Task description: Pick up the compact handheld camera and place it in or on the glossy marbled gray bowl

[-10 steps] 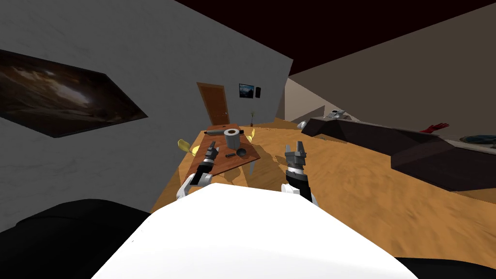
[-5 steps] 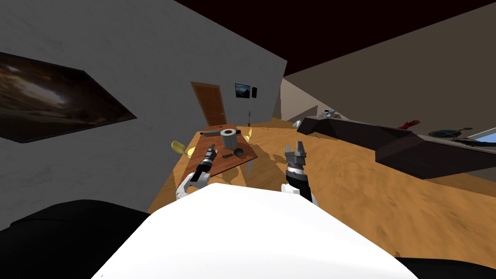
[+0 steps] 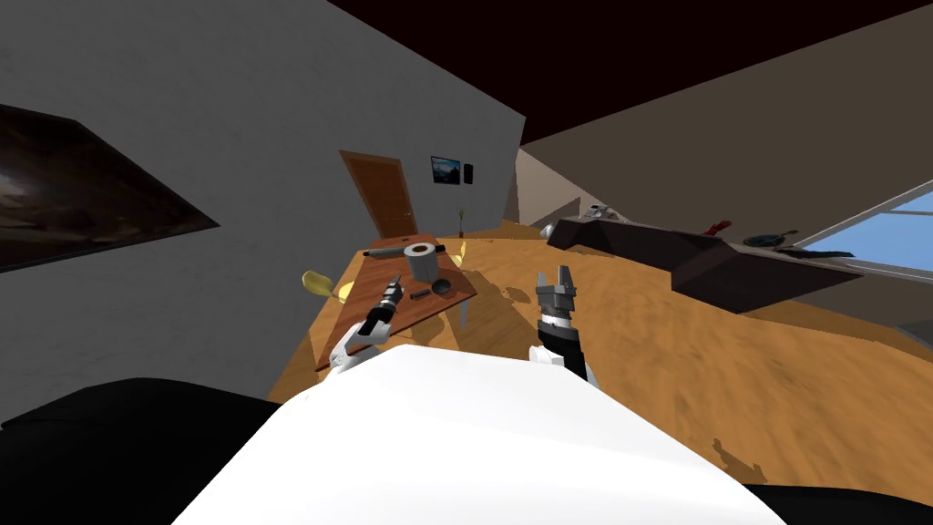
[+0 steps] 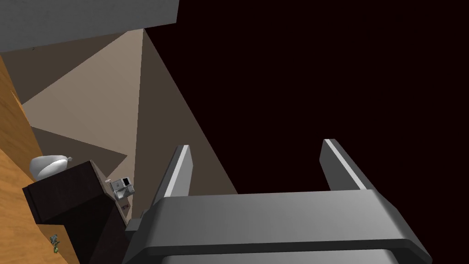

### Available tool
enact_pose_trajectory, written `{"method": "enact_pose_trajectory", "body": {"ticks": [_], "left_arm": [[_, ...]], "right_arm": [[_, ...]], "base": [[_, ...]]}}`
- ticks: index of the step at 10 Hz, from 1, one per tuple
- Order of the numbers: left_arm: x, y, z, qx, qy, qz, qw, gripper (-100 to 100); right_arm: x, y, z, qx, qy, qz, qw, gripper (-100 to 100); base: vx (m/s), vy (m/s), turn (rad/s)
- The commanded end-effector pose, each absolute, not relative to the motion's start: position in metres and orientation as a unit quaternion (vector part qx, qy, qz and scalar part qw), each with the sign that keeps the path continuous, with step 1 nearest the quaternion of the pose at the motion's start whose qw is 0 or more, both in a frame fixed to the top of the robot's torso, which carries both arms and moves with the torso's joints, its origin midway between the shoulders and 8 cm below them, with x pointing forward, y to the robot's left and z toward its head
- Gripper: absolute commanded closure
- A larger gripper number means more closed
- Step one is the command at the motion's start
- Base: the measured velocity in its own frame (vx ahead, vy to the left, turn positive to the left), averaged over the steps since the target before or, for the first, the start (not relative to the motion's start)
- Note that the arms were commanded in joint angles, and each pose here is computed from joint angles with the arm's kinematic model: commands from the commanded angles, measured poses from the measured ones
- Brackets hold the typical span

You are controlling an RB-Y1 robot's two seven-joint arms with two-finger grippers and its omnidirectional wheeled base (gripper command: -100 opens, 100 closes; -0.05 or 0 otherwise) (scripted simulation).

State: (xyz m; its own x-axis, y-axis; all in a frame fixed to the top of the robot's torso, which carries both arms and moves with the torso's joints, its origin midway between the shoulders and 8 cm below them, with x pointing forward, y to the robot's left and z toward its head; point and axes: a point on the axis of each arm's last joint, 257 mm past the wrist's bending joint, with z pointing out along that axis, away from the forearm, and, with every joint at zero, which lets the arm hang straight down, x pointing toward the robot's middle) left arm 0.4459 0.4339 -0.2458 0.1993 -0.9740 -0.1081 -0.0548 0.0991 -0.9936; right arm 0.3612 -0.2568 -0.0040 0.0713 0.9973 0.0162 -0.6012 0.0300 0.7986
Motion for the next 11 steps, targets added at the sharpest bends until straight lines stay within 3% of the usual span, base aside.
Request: {"method": "enact_pose_trajectory", "body": {"ticks": [1, 11], "left_arm": [[0.443, 0.452, -0.267, -0.557, 0.489, -0.385, 0.55, -100], [0.417, 0.572, -0.346, -0.688, 0.476, -0.246, 0.49, -100]], "right_arm": [[0.361, -0.257, -0.004, 0.332, 0.299, 0.612, 0.652, 0], [0.361, -0.257, -0.004, 0.332, 0.299, 0.612, 0.653, 0]], "base": [[-0.002, -0.03, -0.082], [0.006, -0.029, -0.122]]}}
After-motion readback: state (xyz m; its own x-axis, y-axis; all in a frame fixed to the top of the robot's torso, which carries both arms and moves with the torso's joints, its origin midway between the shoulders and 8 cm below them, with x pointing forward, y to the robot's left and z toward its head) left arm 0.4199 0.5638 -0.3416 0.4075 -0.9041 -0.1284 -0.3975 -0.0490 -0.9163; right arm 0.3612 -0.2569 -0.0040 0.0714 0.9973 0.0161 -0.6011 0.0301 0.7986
